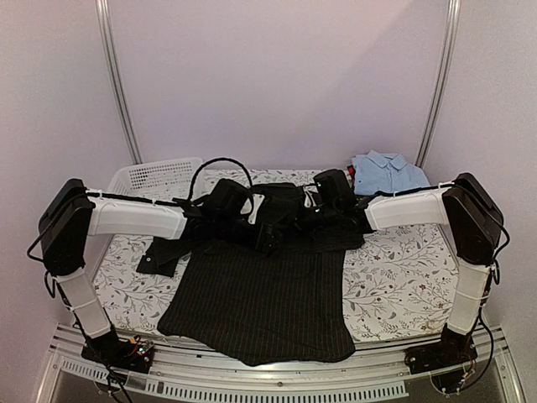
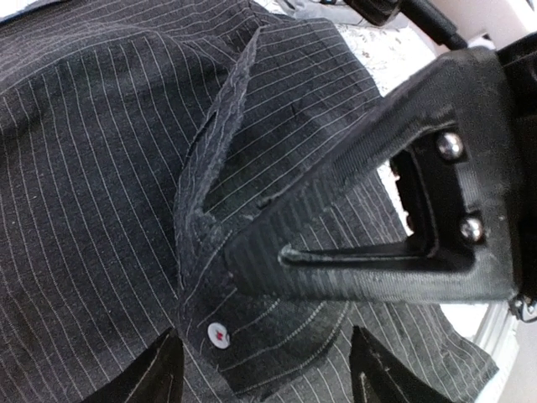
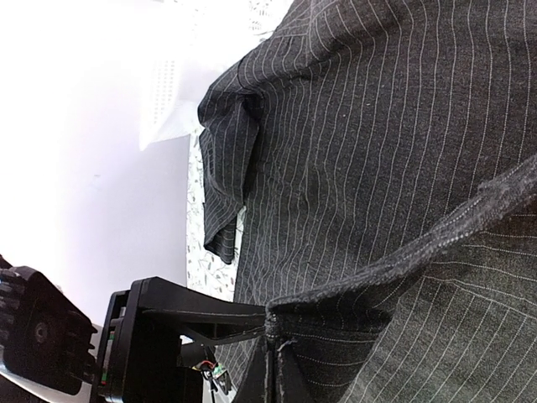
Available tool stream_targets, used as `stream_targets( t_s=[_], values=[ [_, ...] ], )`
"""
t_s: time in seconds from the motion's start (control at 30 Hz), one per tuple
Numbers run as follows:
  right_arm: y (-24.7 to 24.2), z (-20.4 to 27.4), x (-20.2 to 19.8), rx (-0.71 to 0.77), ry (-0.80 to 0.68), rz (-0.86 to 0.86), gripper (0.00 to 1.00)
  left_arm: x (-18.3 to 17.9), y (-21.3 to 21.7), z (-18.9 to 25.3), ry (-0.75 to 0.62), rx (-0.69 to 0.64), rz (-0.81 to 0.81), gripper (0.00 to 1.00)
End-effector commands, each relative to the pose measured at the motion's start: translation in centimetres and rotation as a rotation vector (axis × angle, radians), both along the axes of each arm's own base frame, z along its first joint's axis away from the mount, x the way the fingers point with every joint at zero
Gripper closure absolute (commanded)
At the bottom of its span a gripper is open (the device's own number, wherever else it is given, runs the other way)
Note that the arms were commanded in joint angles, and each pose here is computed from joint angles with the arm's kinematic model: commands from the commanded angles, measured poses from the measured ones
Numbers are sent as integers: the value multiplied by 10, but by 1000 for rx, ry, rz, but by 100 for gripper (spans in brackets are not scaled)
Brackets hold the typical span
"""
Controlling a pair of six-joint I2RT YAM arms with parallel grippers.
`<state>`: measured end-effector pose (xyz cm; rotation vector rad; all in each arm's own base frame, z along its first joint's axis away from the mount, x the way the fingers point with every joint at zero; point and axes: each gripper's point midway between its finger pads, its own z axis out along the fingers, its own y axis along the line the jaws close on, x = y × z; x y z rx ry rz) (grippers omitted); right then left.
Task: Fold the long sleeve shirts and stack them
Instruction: Pass from the right arm to the left
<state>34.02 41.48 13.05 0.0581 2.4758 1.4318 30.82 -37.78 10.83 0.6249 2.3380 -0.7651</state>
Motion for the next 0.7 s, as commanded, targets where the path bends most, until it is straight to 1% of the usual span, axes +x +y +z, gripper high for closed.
stream_targets(
  t_s=[0.0,0.13,0.23,0.3,0.37,0.43,0.47,0.5,0.53,0.67],
  values=[
    [9,9,4,36,-7,-1,100,11,-7,-5,-52,51,25,33],
    [7,9,5,31,-7,-14,100,18,-15,-6,-63,56,31,34],
    [6,7,6,24,-7,-24,100,22,-19,-5,-78,67,41,40],
    [5,7,7,19,-11,-30,100,25,-20,-6,-81,78,52,46],
    [3,7,7,14,-16,-39,100,27,-20,-9,-72,86,60,59],
    [-1,6,8,2,-27,-50,94,31,-16,-9,-89,101,87,78],
    [-3,7,8,-4,-35,-59,89,32,-16,-8,-91,103,89,89],
    [-6,6,8,-15,-44,-67,84,33,-15,-6,-93,103,95,98],
    [-10,10,8,-23,-64,-75,79,34,-15,-4,-93,103,99,100],
    [-32,15,10,-127,-132,-124,57,41,-14,18,-100,66,106,100]
  ],
)
